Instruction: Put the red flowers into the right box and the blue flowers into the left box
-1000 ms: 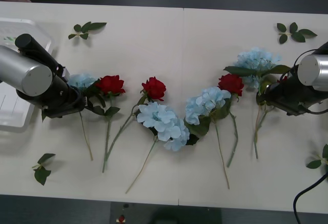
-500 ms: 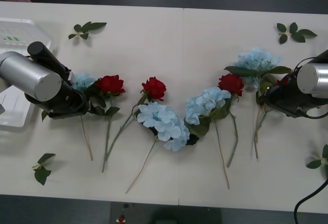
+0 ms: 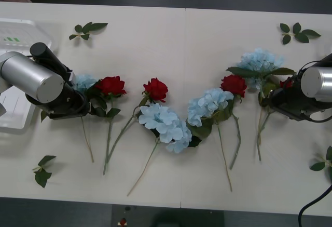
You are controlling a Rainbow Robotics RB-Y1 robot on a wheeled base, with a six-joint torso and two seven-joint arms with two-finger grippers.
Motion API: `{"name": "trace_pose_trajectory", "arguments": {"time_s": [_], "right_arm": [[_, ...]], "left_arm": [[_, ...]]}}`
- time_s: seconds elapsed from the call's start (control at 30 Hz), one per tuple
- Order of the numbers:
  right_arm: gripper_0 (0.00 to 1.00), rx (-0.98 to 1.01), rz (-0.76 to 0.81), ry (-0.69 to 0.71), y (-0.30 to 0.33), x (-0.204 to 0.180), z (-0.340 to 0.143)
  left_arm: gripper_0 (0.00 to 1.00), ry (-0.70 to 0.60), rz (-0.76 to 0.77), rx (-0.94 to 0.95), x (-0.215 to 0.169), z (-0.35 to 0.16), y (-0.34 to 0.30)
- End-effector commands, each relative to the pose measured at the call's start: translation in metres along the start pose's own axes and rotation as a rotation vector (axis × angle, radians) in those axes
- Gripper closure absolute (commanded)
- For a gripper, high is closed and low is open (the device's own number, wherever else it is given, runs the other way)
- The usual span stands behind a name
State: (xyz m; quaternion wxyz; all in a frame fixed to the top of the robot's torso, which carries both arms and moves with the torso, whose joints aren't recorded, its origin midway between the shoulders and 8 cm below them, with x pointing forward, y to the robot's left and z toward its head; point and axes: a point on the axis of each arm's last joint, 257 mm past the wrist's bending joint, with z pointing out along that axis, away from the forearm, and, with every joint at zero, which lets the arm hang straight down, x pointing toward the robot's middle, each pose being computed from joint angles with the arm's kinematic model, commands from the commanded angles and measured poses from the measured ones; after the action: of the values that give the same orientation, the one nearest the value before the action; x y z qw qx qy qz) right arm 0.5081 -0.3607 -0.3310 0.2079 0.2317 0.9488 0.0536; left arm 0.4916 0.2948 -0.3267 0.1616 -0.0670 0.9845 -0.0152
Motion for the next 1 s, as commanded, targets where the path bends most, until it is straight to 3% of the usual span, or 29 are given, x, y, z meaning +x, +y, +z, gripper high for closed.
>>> {"name": "trace_pose_trajectory", "arguments": {"time_s": [0.03,0.13,0.23,0.37,0.57,1.0], "right_arm": [[0.0,0.007,-0.044,-0.021,-0.004,-0.015,-0.02],[0.0,0.015,-0.043,-0.014,-0.007,-0.017,-0.031],[0.0,0.021,-0.048,-0.018,-0.011,-0.019,-0.034],[0.0,0.026,-0.046,-0.034,-0.015,-0.02,-0.03],[0.0,0.036,-0.044,-0.039,-0.023,-0.022,-0.026],[0.0,0.044,-0.066,-0.071,-0.028,-0.026,-0.005]], "left_arm": [[0.19,-0.038,0.039,0.009,-0.014,-0.004,-0.008],[0.49,-0.041,0.039,0.011,-0.014,-0.004,-0.008],[0.6,-0.039,0.036,0.012,-0.014,-0.003,-0.008],[0.87,-0.039,0.031,0.012,-0.014,-0.004,-0.008],[0.98,-0.039,0.03,0.013,-0.014,-0.003,-0.009],[1.0,-0.052,0.034,0.006,-0.022,-0.01,-0.006]]}}
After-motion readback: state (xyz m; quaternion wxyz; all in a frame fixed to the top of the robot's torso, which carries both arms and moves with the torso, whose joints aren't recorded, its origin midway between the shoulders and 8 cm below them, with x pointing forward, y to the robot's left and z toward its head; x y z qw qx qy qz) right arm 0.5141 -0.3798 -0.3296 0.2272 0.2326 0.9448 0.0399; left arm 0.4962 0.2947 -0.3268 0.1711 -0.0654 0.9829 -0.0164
